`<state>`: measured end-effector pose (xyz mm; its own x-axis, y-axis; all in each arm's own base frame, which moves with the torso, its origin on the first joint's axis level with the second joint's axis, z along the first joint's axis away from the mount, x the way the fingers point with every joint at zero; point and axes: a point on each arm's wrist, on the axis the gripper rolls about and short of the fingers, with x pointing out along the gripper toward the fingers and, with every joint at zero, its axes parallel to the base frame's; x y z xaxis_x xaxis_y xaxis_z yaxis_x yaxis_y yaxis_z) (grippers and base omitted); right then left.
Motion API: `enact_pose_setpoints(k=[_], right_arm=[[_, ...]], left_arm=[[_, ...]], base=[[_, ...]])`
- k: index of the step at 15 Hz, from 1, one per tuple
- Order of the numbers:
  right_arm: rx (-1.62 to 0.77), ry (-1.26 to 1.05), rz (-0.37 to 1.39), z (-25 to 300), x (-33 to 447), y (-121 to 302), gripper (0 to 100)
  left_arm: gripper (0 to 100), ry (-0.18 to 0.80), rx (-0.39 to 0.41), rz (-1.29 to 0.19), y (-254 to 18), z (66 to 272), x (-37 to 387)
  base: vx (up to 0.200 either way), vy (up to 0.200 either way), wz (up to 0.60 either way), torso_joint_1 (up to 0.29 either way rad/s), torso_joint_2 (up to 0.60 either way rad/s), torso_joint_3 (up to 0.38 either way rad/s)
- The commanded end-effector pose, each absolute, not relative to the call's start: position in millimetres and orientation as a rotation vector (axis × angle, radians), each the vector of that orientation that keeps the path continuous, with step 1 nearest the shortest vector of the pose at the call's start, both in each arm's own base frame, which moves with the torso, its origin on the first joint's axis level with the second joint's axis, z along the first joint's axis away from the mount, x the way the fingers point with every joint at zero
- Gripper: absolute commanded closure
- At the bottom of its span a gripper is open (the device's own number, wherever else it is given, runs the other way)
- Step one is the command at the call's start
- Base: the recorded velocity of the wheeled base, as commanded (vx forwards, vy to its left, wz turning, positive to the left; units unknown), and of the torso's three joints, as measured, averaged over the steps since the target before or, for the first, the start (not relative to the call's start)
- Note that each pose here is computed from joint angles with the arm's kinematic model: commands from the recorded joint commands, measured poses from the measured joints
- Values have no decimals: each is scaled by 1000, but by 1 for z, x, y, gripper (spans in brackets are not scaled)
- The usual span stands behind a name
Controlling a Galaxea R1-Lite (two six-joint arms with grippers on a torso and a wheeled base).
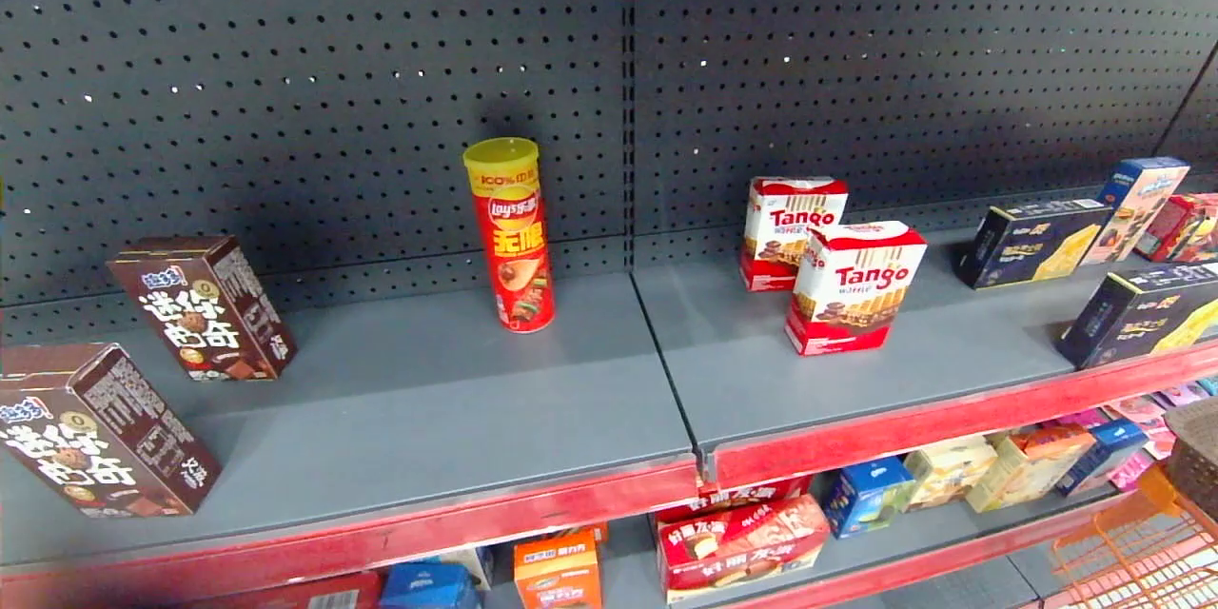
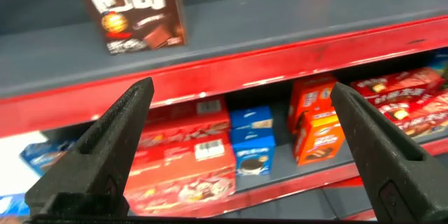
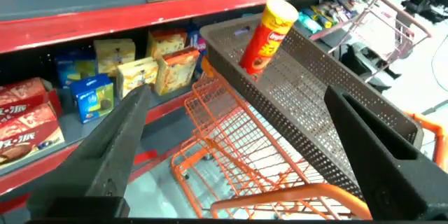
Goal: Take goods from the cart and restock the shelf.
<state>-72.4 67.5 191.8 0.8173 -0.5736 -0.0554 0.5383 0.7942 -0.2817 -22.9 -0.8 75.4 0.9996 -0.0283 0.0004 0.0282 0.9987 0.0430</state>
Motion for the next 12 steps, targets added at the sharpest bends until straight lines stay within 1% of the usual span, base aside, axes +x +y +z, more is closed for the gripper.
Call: enact_pose_setpoints(k=[1,3,6,12], right_arm=[[-261,139,-601,189,-73,68,0],[-260,143,-599,188,-72,68,0],[-266,161,-604,185,-70,66,0],[-281,168,-595,183,-70,66,0]], left_arm=[[0,-1,41,-26,-1,75,-23],[0,-1,38,-26,-1,75,-23],[0,-1,38,-28,-1,75,-23],[0,-1,38,-26,-1,75,-23]], base=[[-200,0,0,7,7,-2],[-200,0,0,5,2,2],[0,0,0,0,0,0],[0,0,-600,10,-2,3]])
